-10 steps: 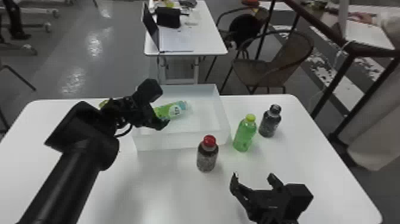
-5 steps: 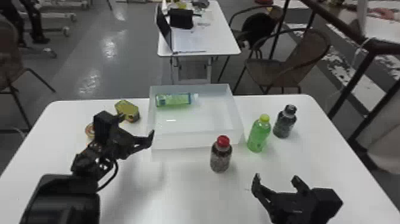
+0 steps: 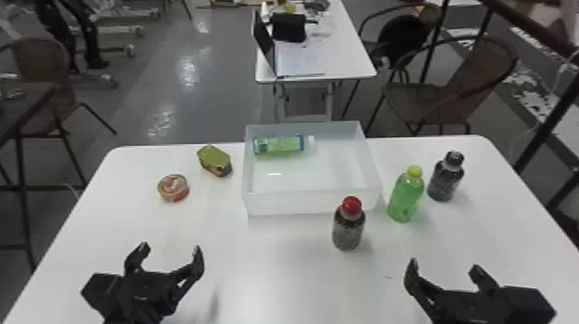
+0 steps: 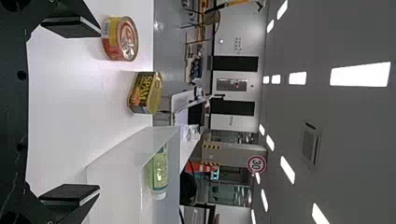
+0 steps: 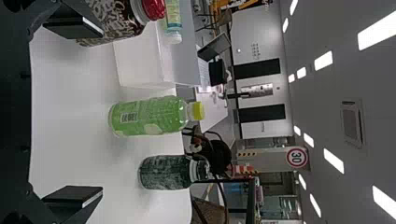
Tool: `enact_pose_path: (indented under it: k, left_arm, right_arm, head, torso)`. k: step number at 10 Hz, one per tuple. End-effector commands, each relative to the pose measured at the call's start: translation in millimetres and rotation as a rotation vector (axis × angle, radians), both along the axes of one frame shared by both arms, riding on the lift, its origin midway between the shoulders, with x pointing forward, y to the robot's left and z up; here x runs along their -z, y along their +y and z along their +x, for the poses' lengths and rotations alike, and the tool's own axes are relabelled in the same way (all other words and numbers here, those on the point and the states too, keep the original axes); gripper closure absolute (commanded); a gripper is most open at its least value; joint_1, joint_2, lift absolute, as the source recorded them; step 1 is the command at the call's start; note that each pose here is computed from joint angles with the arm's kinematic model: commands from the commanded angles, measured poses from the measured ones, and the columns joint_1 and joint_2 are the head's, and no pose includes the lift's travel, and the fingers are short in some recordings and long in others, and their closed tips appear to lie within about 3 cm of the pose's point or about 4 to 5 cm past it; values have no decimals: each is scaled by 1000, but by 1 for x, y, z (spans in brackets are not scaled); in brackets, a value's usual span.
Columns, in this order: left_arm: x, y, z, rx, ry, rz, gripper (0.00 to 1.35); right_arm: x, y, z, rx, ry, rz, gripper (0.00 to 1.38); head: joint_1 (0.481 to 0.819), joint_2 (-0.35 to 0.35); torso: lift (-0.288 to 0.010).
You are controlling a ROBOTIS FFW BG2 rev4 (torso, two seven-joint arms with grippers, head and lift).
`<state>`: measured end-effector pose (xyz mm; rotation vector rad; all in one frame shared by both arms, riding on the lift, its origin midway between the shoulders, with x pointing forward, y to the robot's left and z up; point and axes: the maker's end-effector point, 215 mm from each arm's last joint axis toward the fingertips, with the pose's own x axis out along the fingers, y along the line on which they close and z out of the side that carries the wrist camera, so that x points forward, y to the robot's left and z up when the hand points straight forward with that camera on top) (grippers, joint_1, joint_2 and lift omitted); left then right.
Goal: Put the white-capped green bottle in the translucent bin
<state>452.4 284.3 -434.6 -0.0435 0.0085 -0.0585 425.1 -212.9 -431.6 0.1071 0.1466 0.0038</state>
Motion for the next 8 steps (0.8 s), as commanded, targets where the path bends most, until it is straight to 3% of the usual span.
enact_pose_path:
  k: [1, 3, 8]
  left_arm:
    - [9, 11, -26, -23, 7, 8, 124]
    - [18, 21, -47, -59, 30, 23, 124]
    - [16, 30, -53, -80, 21, 18, 124]
  right_arm:
    - [2, -2, -11, 8, 12, -7, 110]
    - [3, -5, -18, 11, 19, -13, 108]
    - [1, -4, -17, 8, 14, -15, 93]
  head:
    - [695, 87]
    - [695, 106]
    - [695, 128]
  torso:
    - [-73]
    - [-73]
    - [-73]
